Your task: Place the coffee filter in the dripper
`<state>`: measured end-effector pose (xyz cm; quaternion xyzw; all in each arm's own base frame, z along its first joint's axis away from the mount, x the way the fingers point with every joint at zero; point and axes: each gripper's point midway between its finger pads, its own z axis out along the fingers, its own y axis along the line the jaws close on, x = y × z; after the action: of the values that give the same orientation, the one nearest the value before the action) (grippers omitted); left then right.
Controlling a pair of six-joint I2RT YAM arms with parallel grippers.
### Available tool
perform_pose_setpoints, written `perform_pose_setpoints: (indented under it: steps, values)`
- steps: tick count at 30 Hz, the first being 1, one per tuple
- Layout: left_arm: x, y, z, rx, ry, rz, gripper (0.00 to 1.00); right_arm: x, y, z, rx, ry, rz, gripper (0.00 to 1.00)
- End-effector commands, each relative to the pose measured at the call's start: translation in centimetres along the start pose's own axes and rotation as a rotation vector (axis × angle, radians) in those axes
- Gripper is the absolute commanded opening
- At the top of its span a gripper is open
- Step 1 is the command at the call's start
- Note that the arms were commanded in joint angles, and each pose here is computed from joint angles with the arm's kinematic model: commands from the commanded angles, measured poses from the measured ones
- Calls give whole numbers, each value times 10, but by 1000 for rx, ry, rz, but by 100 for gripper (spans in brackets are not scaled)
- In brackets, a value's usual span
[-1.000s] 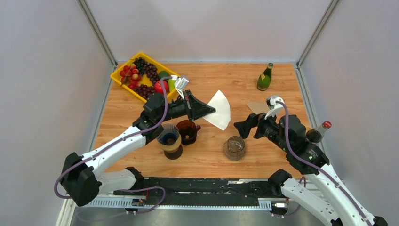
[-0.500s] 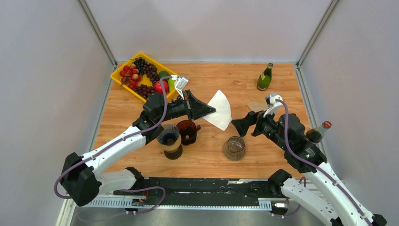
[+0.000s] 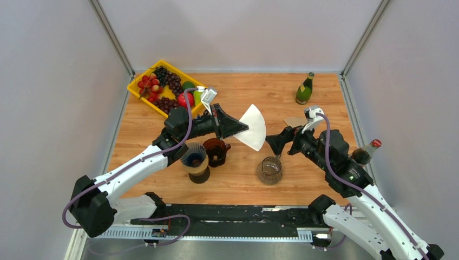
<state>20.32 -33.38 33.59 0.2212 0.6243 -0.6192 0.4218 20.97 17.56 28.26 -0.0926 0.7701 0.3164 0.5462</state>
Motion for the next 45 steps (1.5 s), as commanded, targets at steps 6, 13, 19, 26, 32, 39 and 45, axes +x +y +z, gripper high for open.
perform_pose_setpoints:
  steps: [6, 13, 19, 26, 32, 39, 45]
  values:
    - [-5, -12, 0, 54, -13, 17, 0, -12, 4, -2, -18, -55, 2, 100]
    - [-5, -12, 1, 55, -13, 16, 0, -14, 18, -2, -89, -42, 8, 100]
    - [-5, -15, 2, 74, -9, 11, 0, -20, 26, -3, -125, -61, 8, 100]
    - [-3, -18, 2, 99, 1, 12, 0, -26, 37, -4, -181, -77, 17, 100]
    - [1, -36, -1, 206, 28, 11, 0, -29, 51, 0, -263, -90, 2, 100]
    - [6, -46, -5, 273, 49, 13, 0, -36, 76, 0, -409, -129, -17, 97]
    - [7, -48, -5, 284, 58, 16, 0, -36, 87, 6, -476, -113, -17, 83]
